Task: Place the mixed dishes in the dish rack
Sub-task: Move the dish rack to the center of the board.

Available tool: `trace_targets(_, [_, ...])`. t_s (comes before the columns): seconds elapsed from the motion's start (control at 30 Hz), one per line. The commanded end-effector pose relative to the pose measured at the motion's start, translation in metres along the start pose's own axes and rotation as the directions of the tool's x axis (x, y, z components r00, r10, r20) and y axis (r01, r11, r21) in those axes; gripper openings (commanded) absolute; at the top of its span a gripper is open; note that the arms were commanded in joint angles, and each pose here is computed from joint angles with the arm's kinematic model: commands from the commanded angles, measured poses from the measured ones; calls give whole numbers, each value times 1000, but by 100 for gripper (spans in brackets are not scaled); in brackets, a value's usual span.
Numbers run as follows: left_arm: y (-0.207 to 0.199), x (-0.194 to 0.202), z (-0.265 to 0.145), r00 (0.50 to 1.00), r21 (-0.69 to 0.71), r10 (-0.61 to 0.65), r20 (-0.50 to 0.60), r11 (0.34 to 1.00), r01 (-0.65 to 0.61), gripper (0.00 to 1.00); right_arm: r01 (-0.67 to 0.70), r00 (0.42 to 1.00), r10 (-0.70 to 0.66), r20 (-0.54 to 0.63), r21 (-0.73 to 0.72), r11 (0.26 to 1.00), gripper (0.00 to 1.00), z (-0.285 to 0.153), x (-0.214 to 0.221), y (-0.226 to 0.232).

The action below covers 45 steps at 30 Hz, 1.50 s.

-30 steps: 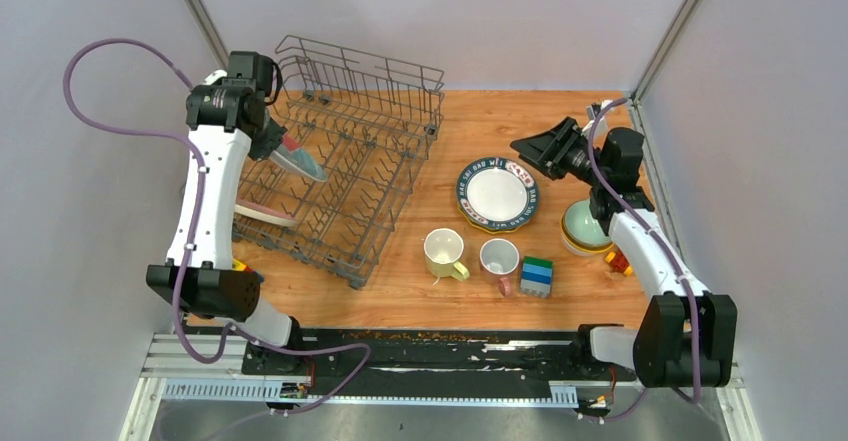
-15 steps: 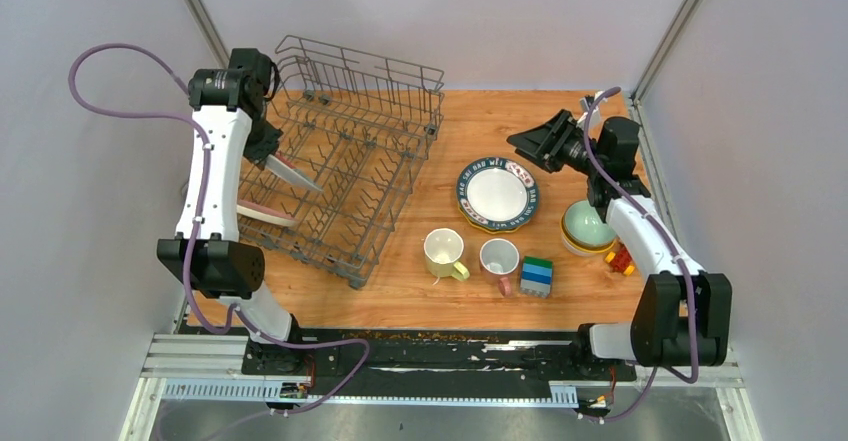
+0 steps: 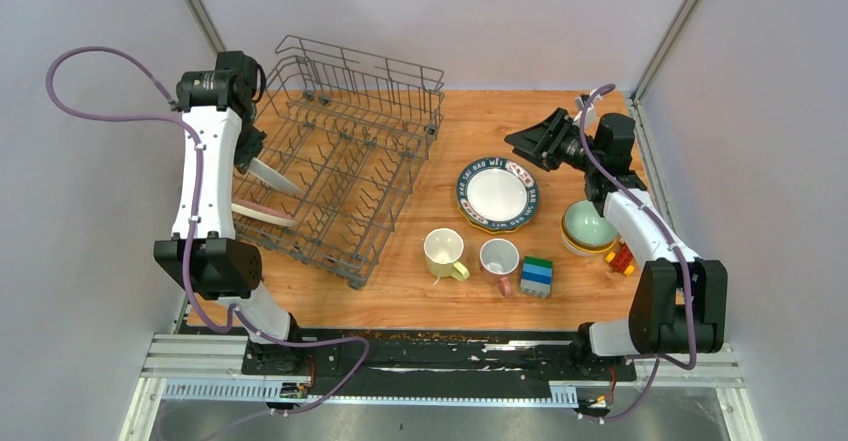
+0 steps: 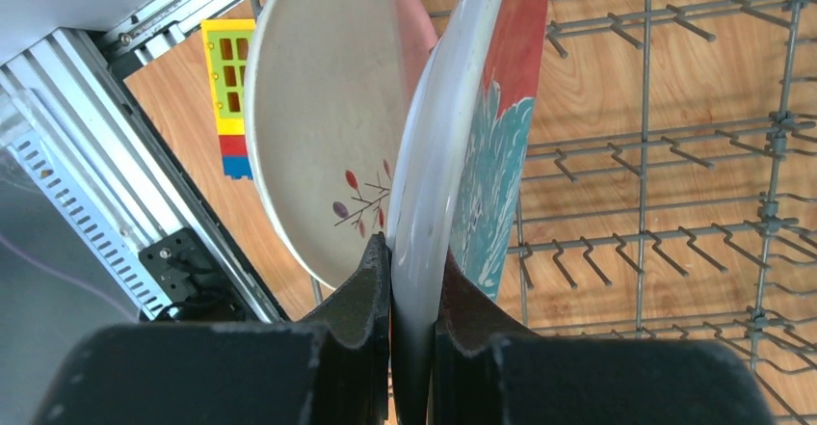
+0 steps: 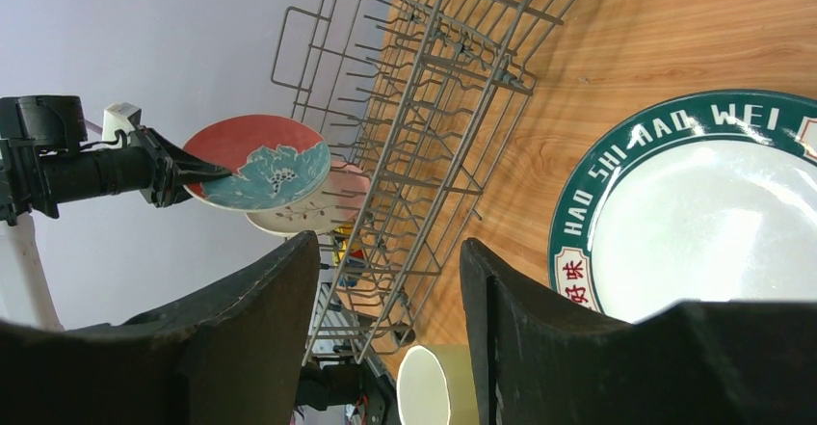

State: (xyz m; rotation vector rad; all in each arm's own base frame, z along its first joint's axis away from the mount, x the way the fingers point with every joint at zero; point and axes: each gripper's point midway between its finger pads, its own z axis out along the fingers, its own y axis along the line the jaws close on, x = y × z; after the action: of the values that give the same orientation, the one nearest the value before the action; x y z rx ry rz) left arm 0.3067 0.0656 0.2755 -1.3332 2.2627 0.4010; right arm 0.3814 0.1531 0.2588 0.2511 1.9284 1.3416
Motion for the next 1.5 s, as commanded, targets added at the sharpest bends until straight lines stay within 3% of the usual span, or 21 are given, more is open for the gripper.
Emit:
trace_targets(0.0, [31, -12, -6, 998, -86, -12, 67, 996, 18, 0, 74, 997, -73, 21, -59, 995, 56, 1, -14, 19])
trace_targets(0.5, [29, -21, 18, 994, -196, 43, 97, 980, -23, 0, 63, 998, -62, 14, -62, 996, 56, 4, -13, 14])
trace_targets(1.33, [12, 8, 79, 994, -300, 111, -5, 948, -107, 0, 54, 998, -53, 20, -65, 996, 56, -1, -23, 1])
trace_targets(1.47, [8, 13, 87, 992, -299, 126, -27, 946, -128, 4, 52, 999, -51, 20, -65, 997, 56, -1, -23, 0])
